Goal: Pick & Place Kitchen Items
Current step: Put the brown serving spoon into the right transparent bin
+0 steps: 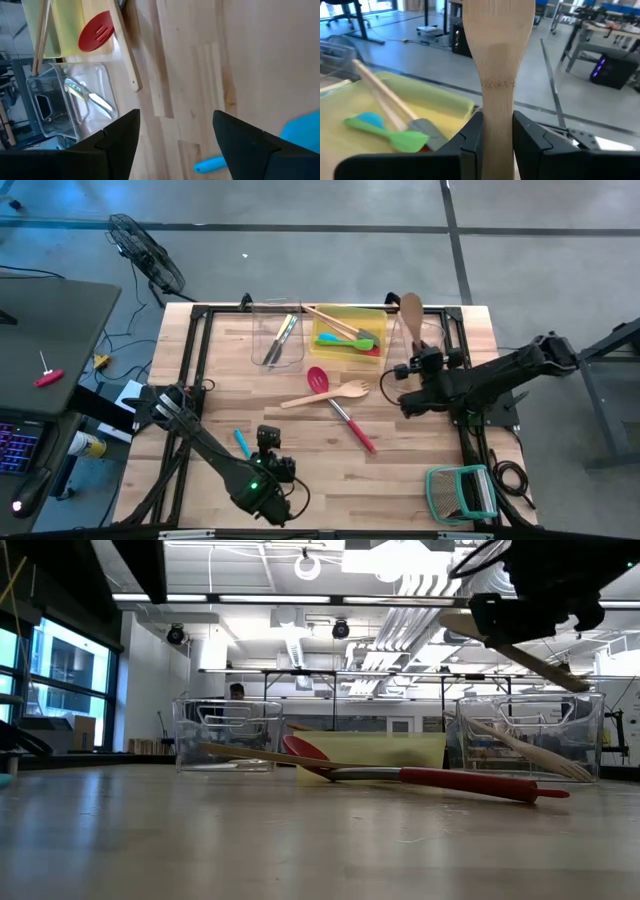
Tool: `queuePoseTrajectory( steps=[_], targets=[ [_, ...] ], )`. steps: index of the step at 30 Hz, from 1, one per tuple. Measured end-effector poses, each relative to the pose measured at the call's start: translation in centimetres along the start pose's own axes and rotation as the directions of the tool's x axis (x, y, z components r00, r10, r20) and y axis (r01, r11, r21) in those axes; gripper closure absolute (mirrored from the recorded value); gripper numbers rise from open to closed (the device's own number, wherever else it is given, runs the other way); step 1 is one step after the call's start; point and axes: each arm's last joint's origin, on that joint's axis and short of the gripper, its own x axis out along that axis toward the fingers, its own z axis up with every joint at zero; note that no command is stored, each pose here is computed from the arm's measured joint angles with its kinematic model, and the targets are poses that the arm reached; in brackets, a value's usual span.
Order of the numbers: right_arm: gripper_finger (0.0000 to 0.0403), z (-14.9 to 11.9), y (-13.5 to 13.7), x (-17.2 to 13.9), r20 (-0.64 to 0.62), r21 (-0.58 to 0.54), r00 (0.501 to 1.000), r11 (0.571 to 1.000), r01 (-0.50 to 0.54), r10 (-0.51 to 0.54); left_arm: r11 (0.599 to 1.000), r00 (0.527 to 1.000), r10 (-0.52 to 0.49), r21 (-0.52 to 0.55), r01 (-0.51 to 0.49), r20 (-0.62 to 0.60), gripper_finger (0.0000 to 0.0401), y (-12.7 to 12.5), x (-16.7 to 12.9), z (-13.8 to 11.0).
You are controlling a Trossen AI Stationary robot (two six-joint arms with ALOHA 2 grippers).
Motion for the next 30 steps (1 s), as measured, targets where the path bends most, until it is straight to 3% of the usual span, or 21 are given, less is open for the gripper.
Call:
queuePoseTrajectory(
  steps=[11,21,30],
  targets=[
    [0.0341,-2.0,0.1,2.7,-0.061,-0.076,0.997,0.996,0.048,-0.052,1.0,1.0,0.005,-0.006,-0.005,-0.021,0.0157,0.9,0.8,0.5],
    [0.0341,-5.5,0.5,4.4,-0.192,-0.01,0.981,1.0,-0.029,0.027,1.0,1.0,-0.001,-0.021,0.0,-0.029,0.0157,1.1,0.9,0.6],
    [0.0341,-6.2,0.1,5.7,-0.349,0.03,0.936,0.999,-0.036,0.044,1.0,1.0,-0.003,-0.021,0.002,-0.03,0.0157,1.1,0.9,0.6]
  ],
)
